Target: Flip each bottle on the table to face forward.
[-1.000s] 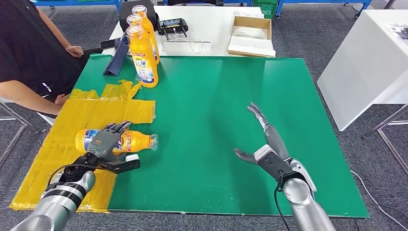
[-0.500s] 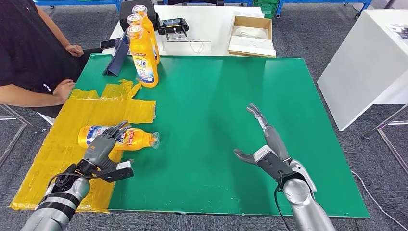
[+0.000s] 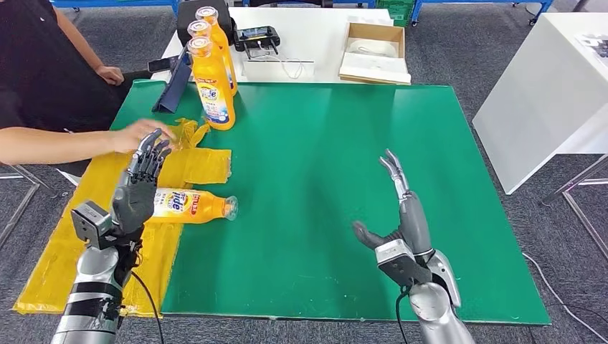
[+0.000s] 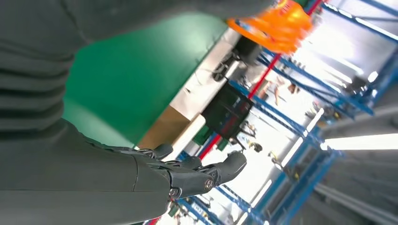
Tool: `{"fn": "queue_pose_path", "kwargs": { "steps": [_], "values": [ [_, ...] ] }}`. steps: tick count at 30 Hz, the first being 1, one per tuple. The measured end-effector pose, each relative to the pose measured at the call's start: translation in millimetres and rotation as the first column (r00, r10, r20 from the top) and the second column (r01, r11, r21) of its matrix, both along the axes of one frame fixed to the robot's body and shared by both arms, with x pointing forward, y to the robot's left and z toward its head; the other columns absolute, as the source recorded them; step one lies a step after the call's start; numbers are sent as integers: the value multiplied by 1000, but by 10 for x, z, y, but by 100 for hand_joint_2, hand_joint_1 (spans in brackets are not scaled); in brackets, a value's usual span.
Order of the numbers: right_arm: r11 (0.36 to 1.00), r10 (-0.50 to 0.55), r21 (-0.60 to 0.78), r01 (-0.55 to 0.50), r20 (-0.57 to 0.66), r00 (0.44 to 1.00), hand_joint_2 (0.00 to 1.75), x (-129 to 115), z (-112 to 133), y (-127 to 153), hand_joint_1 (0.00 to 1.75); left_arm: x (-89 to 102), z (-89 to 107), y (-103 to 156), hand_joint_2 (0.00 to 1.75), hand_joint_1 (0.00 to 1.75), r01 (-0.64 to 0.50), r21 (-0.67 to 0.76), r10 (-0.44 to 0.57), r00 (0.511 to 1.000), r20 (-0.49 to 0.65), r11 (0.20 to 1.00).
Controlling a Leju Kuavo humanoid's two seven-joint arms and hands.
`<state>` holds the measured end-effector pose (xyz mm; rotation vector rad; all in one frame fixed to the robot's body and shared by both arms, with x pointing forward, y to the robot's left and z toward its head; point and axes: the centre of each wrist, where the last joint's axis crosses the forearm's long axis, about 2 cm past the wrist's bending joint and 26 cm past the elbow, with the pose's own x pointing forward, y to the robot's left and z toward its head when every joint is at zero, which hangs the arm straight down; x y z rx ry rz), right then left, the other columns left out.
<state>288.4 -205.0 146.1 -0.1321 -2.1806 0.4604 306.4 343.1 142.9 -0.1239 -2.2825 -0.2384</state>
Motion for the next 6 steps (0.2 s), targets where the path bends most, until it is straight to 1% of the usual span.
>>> {"fn": "queue_pose_path", "kwargs": {
  "steps": [6],
  "values": [
    [997, -30, 73, 26, 57, 998, 0, -98, 76, -4, 0, -63, 83, -132, 0, 0, 52, -43, -51, 998, 44, 998]
  ]
}}
